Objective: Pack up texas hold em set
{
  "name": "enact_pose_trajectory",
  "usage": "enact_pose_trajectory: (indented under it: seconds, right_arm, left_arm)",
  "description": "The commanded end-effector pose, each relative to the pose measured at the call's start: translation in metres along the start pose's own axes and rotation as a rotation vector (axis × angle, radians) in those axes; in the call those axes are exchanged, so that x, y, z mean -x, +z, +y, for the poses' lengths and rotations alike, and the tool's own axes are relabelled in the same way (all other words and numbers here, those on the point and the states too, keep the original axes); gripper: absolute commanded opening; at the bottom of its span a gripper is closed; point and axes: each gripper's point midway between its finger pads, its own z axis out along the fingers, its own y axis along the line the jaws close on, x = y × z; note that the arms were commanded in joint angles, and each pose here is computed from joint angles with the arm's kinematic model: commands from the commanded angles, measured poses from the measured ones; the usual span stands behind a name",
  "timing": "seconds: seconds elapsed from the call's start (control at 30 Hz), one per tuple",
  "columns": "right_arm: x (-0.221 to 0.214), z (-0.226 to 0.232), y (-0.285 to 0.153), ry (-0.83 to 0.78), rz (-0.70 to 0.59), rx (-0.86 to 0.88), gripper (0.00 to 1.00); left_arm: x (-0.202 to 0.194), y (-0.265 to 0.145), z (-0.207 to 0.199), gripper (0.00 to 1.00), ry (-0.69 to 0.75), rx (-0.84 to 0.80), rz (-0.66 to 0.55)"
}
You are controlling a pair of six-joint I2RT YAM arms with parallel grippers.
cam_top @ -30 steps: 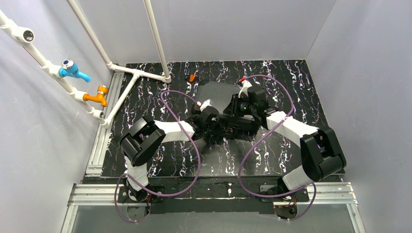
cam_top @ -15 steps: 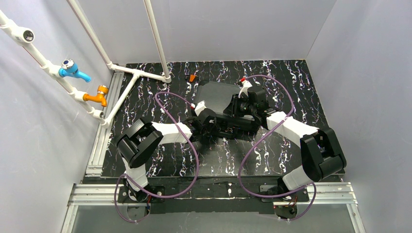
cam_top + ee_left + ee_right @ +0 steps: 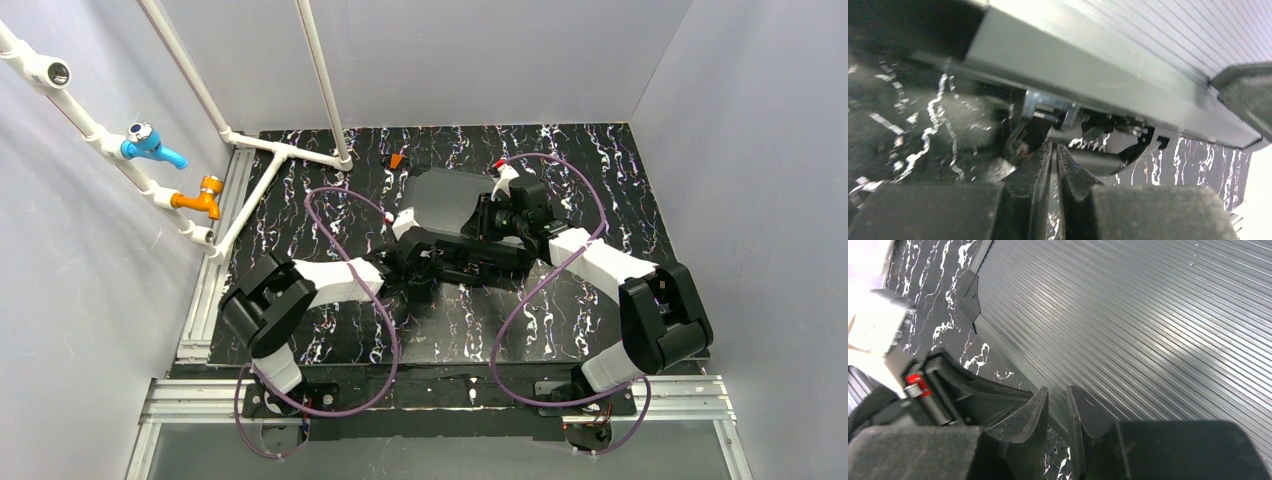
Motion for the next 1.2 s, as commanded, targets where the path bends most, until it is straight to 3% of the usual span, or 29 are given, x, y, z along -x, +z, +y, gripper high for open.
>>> enact_pose_trajectory:
  seconds: [0.0, 0.27, 0.93, 1.07, 1.17]
  right_arm:
    - [-0.107, -0.051, -0.025, 0.086, 0.382, -0.225, 0.29]
    - [-0.078, -0.041, -0.026, 0.063, 0.338, -0.219, 0.3]
    - [0.012, -0.002, -0.047, -0.027, 0.181, -0.18, 0.34]
    - [0.036, 0.012, -0.059, -0.052, 0.125, -0.16, 0.37]
    - [0.057, 0.024, -0.07, -0.075, 0.068, -0.14, 0.47]
  left_arm:
    - [0.029, -0.028, 0.068, 0.13, 0.127, 0.213, -0.118]
    - [0.049, -0.082, 0.072, 0.35, 0.228, 0.152, -0.194]
    - [0.117, -0.216, 0.084, 0.9, 0.455, 0.201, -0.353]
    - [0.132, -0.24, 0.076, 0.98, 0.485, 0.192, -0.381]
    - [0.14, -0.252, 0.068, 0.98, 0.507, 0.174, -0.391]
